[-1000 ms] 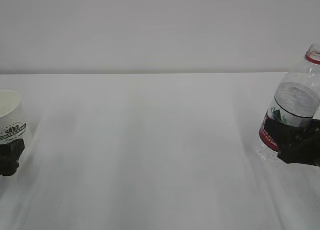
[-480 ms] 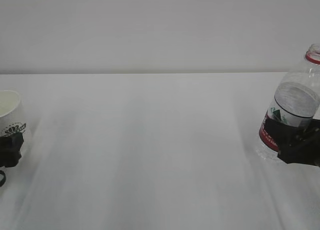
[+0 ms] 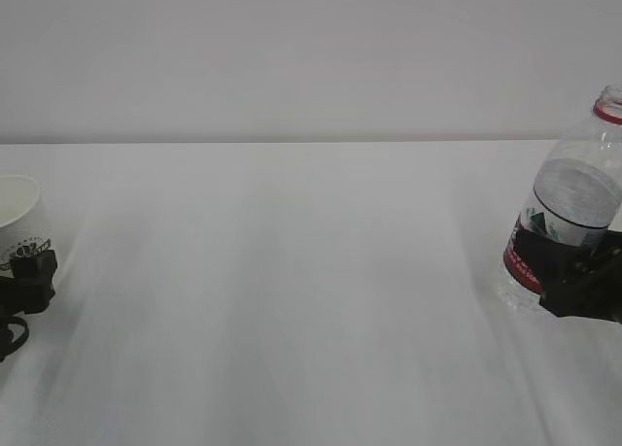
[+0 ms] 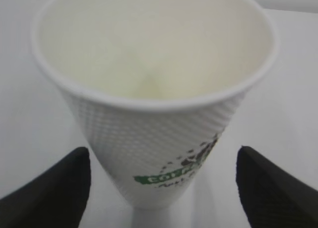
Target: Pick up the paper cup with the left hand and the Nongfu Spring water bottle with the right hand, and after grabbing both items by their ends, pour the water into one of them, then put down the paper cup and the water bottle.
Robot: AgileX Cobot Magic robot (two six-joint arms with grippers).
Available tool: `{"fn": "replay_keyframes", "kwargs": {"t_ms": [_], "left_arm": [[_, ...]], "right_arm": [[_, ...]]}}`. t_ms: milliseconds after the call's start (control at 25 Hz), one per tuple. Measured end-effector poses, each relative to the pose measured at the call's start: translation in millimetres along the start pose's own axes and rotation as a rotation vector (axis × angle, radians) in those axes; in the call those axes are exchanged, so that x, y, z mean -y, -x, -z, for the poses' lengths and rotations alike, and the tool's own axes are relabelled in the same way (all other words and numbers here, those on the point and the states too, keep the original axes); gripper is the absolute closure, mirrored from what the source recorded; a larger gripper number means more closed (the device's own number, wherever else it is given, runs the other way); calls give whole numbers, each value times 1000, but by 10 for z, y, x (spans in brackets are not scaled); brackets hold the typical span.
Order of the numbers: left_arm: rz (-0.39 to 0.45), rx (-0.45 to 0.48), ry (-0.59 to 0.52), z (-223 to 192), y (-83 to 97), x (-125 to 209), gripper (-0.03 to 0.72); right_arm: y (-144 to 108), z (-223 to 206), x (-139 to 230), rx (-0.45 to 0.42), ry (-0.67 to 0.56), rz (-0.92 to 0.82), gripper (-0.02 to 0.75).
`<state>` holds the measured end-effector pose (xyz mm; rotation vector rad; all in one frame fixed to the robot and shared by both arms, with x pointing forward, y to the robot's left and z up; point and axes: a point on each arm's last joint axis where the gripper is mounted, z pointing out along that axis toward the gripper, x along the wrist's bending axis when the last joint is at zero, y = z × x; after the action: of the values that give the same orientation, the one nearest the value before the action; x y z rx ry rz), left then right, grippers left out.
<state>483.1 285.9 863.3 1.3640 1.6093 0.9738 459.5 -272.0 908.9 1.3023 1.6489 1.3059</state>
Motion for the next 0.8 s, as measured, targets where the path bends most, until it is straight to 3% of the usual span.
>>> {"fn": "replay_keyframes", "kwargs": {"t_ms": [400,800], "left_arm": [[0,-27,-41,-45,-28,108,2],[8,-22,-3,-145,1,33,2]], "right_arm": [[0,0,0,-1,0,0,279],[0,0,0,-1,0,0,279]]}}
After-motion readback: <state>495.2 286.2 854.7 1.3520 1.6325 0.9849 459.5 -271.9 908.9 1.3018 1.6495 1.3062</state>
